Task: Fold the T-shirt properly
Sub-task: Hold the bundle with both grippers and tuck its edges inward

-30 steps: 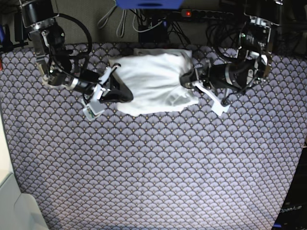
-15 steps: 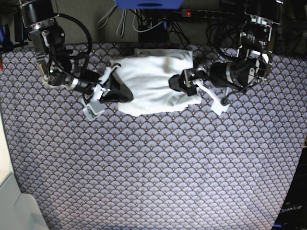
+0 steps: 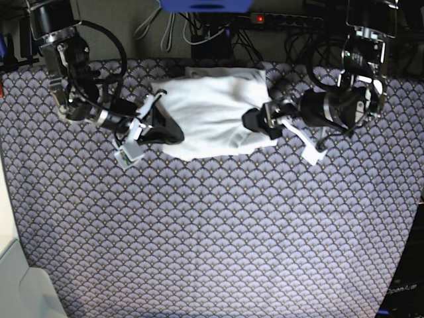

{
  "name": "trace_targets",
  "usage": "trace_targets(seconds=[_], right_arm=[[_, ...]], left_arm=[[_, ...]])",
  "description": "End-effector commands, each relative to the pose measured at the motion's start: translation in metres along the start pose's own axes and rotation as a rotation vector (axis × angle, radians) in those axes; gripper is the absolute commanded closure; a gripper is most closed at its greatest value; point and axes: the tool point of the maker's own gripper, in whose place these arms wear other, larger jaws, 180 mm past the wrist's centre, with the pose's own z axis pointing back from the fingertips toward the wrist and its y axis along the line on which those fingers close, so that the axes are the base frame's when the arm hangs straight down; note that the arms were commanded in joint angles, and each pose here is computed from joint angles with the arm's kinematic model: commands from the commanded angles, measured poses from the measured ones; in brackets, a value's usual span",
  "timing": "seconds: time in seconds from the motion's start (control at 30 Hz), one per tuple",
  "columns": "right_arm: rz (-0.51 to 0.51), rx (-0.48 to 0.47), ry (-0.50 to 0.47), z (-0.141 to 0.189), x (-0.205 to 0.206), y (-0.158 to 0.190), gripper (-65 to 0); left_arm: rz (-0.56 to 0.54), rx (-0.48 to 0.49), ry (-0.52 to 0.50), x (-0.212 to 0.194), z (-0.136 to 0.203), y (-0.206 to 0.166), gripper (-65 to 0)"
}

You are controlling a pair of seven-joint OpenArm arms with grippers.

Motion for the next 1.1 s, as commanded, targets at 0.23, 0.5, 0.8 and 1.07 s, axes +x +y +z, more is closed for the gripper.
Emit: trace_targets(seconds=[0.23, 0.5, 0.8, 1.07], right_arm=[[0.020, 0.015, -0.047, 0.002, 0.015, 0.001, 0.0], [0.021, 0.015, -0.048, 0.002, 0.016, 0.001, 0.0], [0.021, 0.015, -0.048, 0.002, 0.016, 0.001, 0.0], [0.021, 0.016, -0.047, 0.002, 0.016, 0.001, 0.0]], left_arm=[[-0.011, -0.014, -0.006, 0.004, 0.004, -0.004, -61.4], [-0.030, 0.054, -0.005, 0.004, 0.007, 0.012, -61.4], [0.004, 0.095, 0.063, -0.008, -0.011, 0.030, -61.5], [-0.013, 0.031, 0.098, -0.016, -0.032, 0.003, -61.5]])
